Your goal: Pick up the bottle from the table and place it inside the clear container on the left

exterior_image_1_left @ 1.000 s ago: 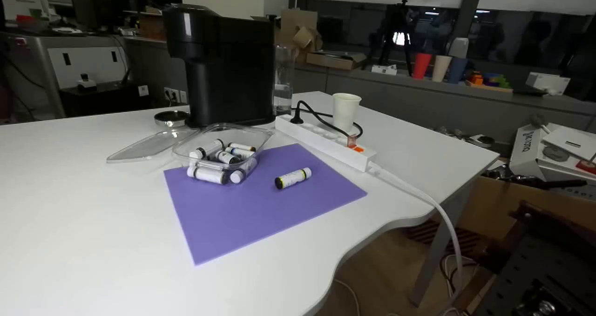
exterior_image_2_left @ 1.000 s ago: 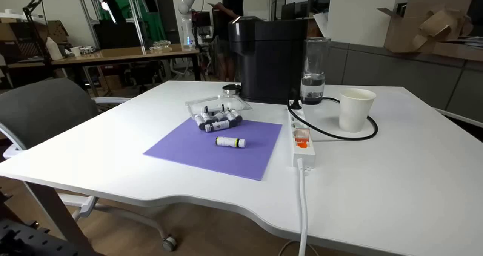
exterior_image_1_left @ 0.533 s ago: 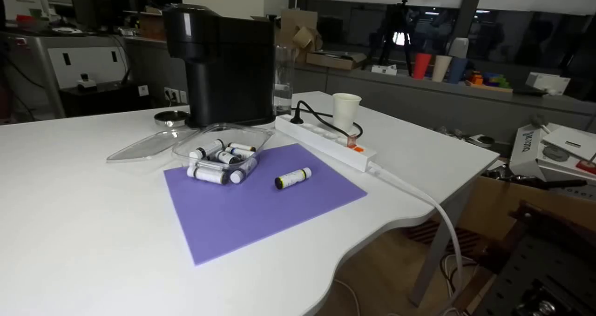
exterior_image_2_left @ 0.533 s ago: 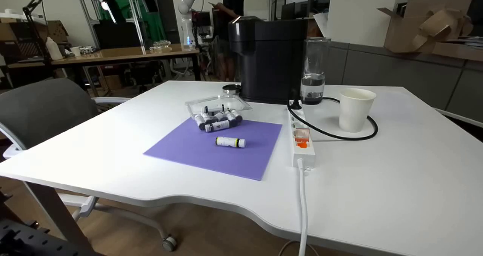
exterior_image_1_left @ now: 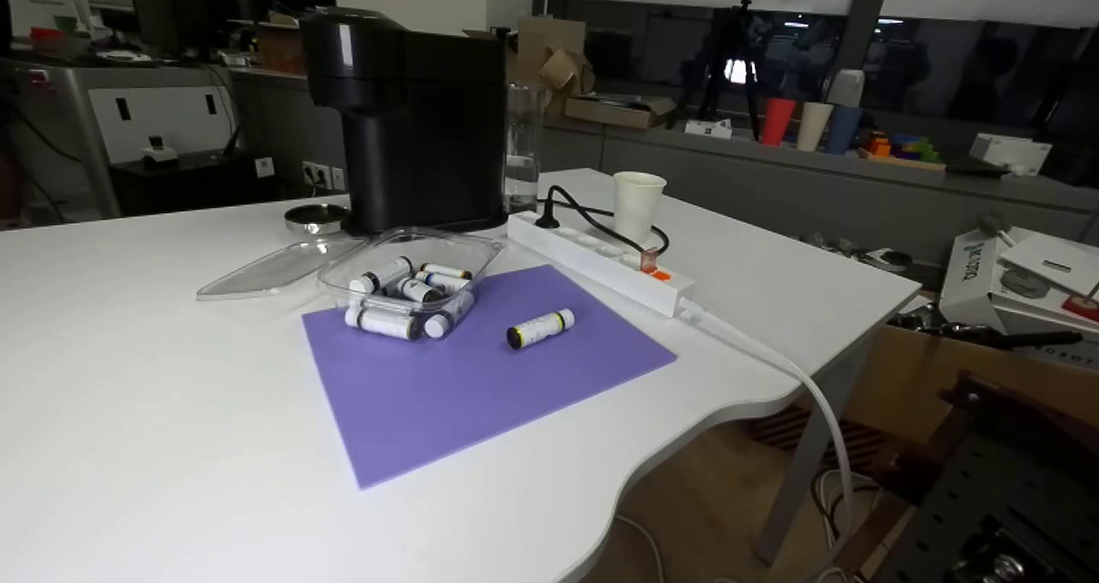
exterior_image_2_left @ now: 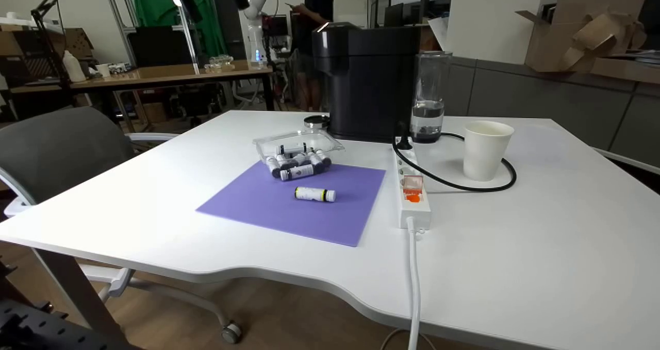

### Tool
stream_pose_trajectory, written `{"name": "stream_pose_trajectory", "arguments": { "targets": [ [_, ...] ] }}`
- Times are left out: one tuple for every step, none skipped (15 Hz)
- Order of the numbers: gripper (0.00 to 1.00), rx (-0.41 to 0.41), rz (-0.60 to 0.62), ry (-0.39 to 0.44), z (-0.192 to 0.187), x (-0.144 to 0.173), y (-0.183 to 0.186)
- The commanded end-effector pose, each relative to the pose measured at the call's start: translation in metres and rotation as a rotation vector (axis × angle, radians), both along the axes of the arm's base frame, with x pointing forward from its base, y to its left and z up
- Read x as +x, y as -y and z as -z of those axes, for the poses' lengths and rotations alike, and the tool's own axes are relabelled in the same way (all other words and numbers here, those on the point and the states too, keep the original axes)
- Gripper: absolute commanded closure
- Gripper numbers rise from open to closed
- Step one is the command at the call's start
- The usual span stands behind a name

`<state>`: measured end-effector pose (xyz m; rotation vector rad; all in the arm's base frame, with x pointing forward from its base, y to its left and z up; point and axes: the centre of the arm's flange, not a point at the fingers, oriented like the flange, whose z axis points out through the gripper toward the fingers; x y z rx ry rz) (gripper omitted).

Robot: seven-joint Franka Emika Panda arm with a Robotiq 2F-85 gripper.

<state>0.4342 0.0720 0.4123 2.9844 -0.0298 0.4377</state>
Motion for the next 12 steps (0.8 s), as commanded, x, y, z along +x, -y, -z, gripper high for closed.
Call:
{"name": "stream_pose_trajectory", "arguments": {
  "targets": [
    [0.0,-0.039,-0.16,0.042,0.016,0.031,0.032],
    [0.0,-0.055,-0.232,0.031,0.021,0.037,0.041],
    [0.0,-0.067,-0.288,0.018,0.027,0.042,0.049],
    [0.0,-0.072,-0.345,-0.003,0.033,0.046,0.058],
    [0.0,-0.067,-0.402,-0.027,0.041,0.05,0.066],
    [0.0,-0.056,-0.454,-0.047,0.048,0.055,0.073],
    [0.0,-0.045,-0.509,-0.062,0.053,0.059,0.078],
    [0.0,-0.034,-0.562,-0.077,0.058,0.061,0.081],
    [0.0,-0.018,-0.615,-0.087,0.064,0.062,0.086],
    [0.0,-0.009,-0.667,-0.099,0.07,0.064,0.09],
    [0.0,0.002,-0.718,-0.117,0.076,0.065,0.092],
    [0.0,0.027,-0.757,-0.15,0.078,0.067,0.091]
  ]
}}
